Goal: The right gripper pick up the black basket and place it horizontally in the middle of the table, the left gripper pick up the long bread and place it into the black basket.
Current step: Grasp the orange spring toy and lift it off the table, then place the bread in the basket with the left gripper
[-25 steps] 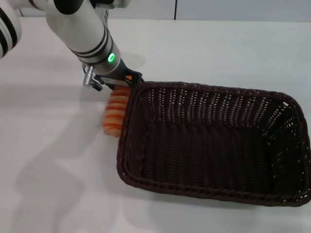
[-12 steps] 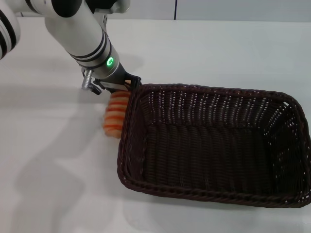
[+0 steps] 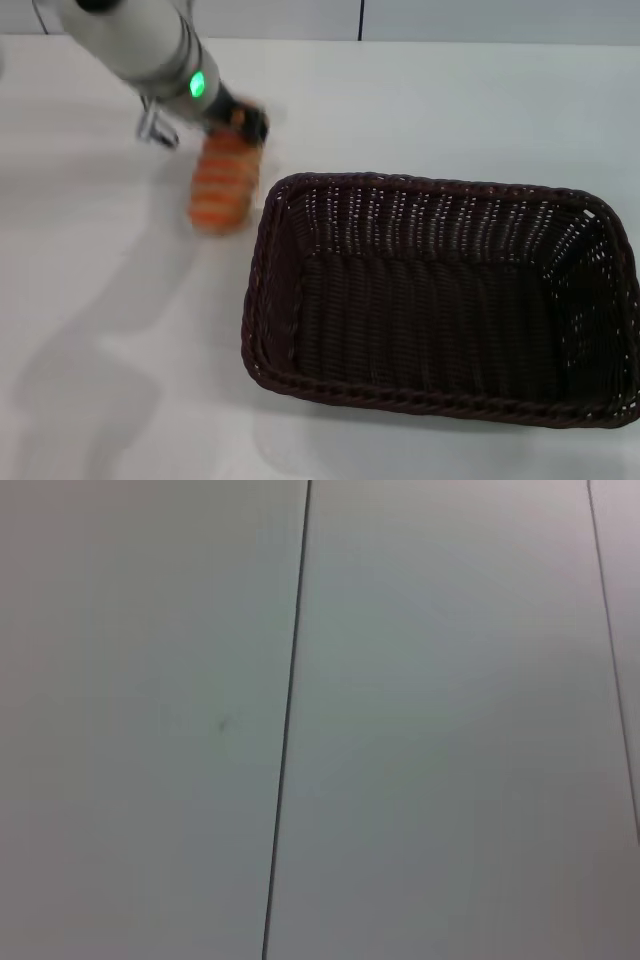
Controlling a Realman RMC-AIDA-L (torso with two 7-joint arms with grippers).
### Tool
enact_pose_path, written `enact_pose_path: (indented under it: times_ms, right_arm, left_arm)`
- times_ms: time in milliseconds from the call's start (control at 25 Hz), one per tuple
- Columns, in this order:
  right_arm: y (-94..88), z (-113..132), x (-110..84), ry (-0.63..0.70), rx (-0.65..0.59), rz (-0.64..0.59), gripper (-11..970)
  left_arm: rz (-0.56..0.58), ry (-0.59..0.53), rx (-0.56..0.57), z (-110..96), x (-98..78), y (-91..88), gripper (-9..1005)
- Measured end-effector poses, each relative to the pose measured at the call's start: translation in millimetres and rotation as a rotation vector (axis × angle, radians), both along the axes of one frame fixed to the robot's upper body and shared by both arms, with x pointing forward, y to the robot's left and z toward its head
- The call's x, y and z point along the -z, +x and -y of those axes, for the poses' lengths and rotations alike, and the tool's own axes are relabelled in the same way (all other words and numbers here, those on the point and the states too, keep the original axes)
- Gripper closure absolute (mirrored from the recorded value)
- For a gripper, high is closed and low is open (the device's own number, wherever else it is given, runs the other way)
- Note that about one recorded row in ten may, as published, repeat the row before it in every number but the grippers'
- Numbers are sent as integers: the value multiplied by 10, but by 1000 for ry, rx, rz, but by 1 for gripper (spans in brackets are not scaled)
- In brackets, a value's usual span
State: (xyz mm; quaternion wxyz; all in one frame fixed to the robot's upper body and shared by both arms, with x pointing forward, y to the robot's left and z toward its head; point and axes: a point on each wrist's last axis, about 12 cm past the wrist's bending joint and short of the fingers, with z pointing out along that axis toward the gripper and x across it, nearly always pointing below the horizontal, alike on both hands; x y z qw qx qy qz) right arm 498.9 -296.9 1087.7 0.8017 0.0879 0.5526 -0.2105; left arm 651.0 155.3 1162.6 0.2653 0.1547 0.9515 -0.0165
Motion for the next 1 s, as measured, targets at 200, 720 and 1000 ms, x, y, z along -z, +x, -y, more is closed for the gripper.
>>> enact_pose_path:
  times_ms: [200,720,1000]
  right_arm:
    - [35,7,-35,4,5,13,626]
    - [188,17,-140,-33,46,9,626]
    - [165,16,-185,-9,47,36,626]
  left_arm:
    - [129,5,176,-2,-508,-129,463]
    - [248,-98,806,536,-1200,-1348,572]
    - [106,-121,857,748,-802,-1408,631]
